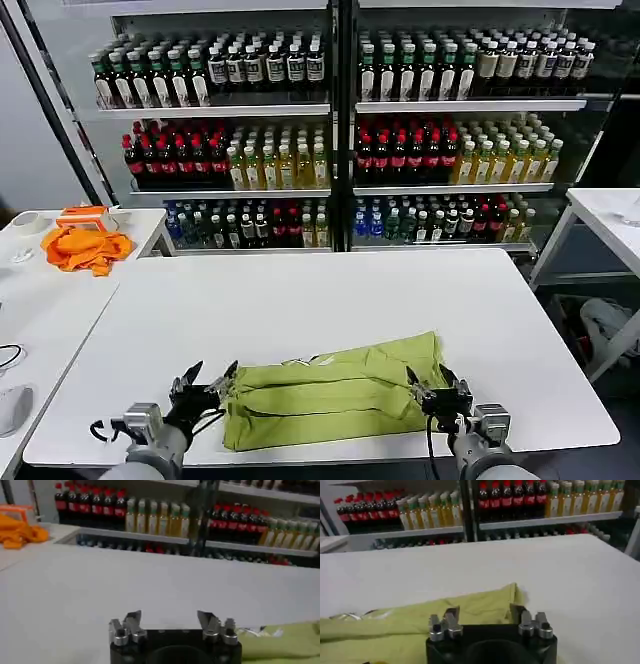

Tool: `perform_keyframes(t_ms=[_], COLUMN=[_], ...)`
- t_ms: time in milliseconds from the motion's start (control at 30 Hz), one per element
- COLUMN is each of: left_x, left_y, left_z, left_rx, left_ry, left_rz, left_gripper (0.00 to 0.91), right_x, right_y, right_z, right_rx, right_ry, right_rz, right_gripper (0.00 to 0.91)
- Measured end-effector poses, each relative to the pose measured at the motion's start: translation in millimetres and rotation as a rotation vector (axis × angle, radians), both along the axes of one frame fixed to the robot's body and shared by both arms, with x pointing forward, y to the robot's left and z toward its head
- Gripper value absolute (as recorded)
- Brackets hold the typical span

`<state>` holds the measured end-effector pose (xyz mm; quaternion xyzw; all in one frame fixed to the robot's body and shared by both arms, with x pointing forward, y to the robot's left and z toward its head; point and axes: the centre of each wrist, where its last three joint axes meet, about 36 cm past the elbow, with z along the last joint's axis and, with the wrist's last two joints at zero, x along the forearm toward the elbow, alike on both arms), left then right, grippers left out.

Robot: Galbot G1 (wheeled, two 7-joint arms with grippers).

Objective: Fold and organize the clothes.

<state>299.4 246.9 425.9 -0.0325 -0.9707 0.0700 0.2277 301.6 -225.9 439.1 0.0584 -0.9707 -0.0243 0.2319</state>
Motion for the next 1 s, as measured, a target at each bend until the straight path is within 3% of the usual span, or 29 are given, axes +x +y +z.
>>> perform_keyframes(t_ms=[333, 767, 833, 867, 933, 1000], left_x=[-20, -22, -23, -23, -23, -23], left_y=[-36, -61, -63, -64, -65, -65], left_z=[-18.3, -48.6, -52.5, -54.5, -58.3, -61.3], left_rx=[-0.088, -0.096, -0.089, -0.084, -0.077, -0.074], left_ry=[0.027, 0.049, 0.048, 0.047, 0.047, 0.045], left_rz=[0.067, 0.127, 0.131, 0.132, 0.137, 0.143], left_gripper=[0.907, 0.907, 0.605, 0.322, 0.101, 0.030], right_x=[-6, -12, -12, -13, -14, -14], right_y=[6, 10, 12, 13, 14, 15], right_z=[-8.4, -5.9, -5.2, -5.4, -5.9, -6.1], right_rx=[0.009, 0.021, 0.027, 0.029, 0.035, 0.039], right_ry=[-0.007, -0.037, -0.040, -0.041, -0.041, -0.042], right_rz=[-0.001, -0.004, -0.004, -0.004, -0.004, -0.003], right_gripper=[0.907, 0.907, 0.907, 0.907, 0.907, 0.907])
